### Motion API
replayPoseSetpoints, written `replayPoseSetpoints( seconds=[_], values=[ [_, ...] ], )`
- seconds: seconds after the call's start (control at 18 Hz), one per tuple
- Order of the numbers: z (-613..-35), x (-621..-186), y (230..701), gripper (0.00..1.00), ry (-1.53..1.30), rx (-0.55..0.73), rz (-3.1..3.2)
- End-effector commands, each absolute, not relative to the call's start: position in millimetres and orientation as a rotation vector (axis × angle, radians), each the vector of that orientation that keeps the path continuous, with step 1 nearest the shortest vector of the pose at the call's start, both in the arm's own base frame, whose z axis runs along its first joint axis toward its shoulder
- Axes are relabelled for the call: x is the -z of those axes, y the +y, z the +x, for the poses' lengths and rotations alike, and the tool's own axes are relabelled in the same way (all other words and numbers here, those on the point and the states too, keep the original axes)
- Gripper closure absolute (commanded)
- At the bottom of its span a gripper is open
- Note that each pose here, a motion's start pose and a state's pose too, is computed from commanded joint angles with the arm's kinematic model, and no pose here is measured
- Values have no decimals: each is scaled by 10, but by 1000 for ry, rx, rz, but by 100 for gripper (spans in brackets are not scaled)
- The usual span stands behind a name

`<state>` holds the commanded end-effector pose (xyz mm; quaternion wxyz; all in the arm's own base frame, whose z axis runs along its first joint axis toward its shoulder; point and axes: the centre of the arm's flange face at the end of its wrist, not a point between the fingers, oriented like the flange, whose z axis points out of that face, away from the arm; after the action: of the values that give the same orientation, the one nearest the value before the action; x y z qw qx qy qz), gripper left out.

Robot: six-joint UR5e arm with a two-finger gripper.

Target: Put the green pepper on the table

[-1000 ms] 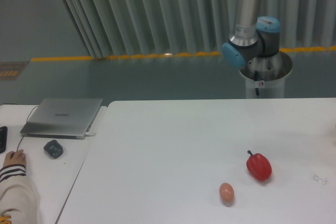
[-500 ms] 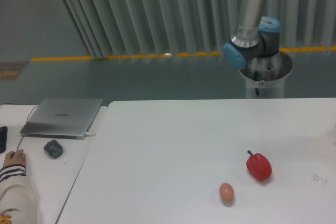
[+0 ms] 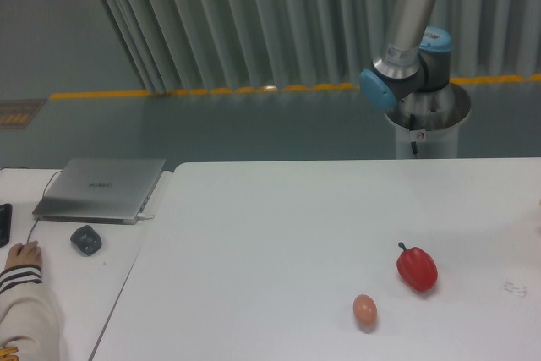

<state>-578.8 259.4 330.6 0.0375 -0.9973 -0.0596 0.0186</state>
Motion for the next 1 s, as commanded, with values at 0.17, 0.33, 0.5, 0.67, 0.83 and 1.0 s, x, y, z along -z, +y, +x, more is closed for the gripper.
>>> replayPoseSetpoints(
  seconds=[0.17,0.33,0.5,0.67,0.83,1.0],
  values=[
    [-5759,-3282,2646,0,-225,-48,-3058],
    [-5758,-3225,2684,0,-240,-33,-3060],
    [-5746,-3198,2729,0,-234,-29,-3063],
    [-5747,-3153,2739,0,-232,-17,-3065],
    [-5754,-3109,2740,0,-225,-8,-3067],
    [-5745,-3073,2759,0,-225,-10,-3066]
  ],
)
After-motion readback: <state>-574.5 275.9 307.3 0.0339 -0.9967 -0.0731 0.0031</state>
